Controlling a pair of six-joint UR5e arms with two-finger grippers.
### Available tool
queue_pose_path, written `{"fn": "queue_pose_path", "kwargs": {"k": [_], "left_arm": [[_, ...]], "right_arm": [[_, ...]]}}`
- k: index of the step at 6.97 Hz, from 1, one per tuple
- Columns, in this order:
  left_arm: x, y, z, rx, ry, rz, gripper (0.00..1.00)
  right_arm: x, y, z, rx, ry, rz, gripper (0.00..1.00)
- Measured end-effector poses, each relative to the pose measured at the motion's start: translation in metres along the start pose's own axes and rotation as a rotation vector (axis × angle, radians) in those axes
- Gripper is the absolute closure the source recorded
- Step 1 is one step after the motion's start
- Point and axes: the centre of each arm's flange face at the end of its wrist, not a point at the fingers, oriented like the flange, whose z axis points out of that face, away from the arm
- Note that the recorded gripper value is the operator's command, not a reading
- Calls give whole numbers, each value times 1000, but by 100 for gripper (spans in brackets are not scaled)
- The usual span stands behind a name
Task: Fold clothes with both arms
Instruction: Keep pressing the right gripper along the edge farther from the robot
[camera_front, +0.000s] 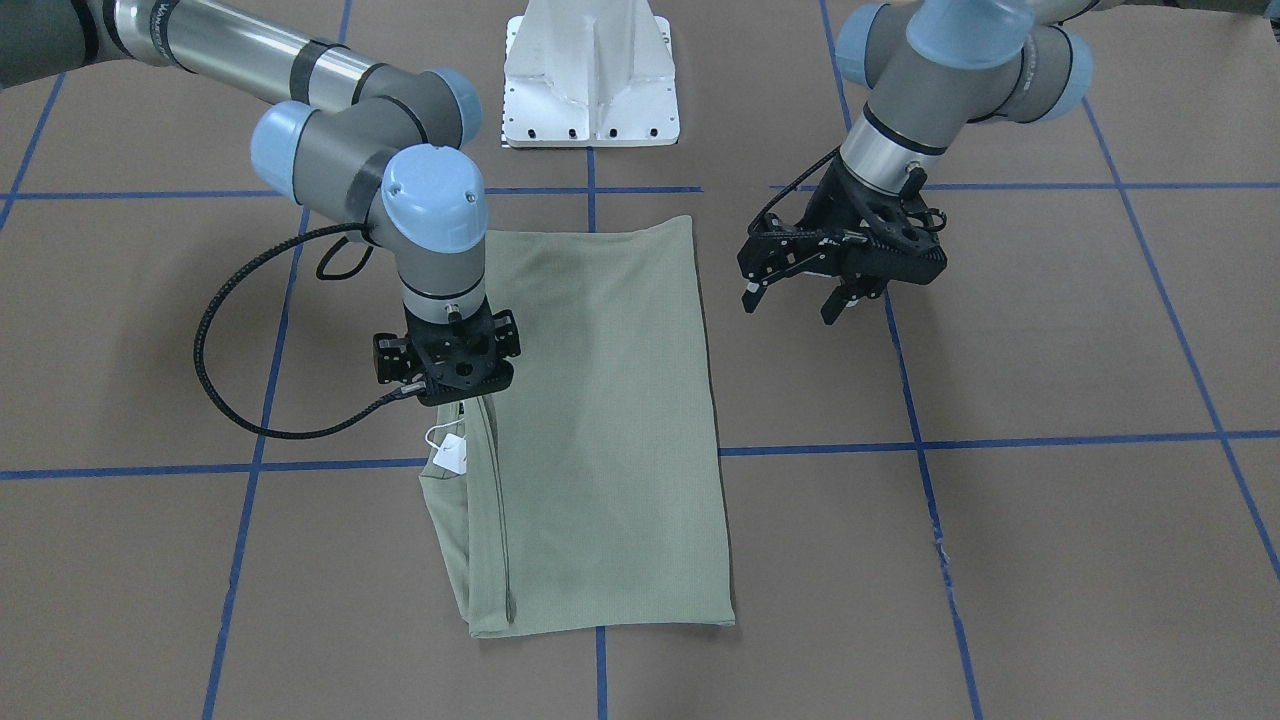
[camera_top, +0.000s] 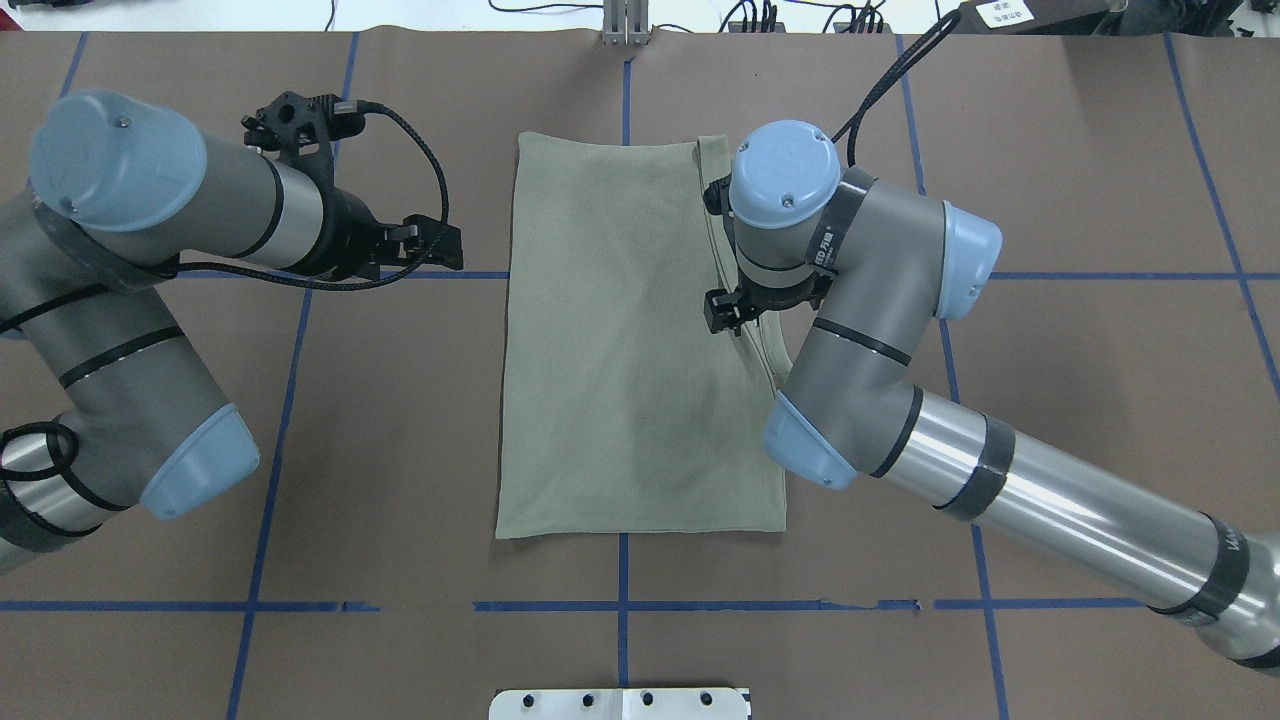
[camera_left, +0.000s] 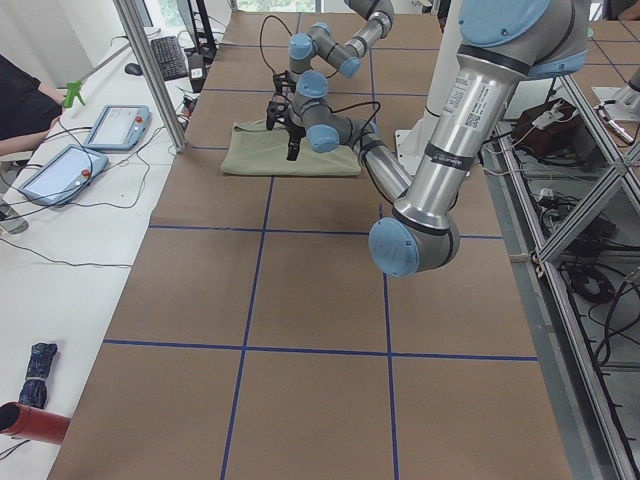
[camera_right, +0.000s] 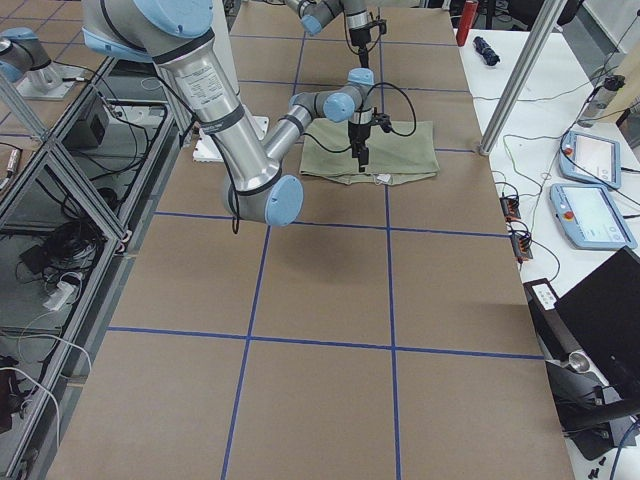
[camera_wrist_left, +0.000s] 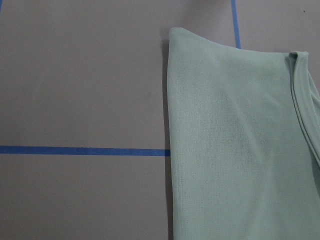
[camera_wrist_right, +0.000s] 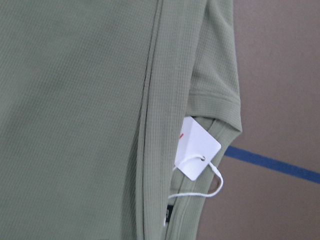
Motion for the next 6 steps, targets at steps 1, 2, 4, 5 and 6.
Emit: {"fn": "queue_pose_path", "kwargs": {"k": [1,2,4,5,6], "left_arm": [[2,-3,-2,20,-1,4,0],[4,-5,-3,33,0,7,0],[9,-7,-5,42,7,10,0],[11,-7,-6,42,9,11,0],[11,-7,-6,42,10,12,0]], "right_arm": [[-1,-15,14,3,3,3,0],[-1,-25,25,-3,12,8,0],[1,-33,43,-25,34,1,0],[4,-36,44,-27,39,-5,0],[11,-41,43,-24,42,-9,0]]}}
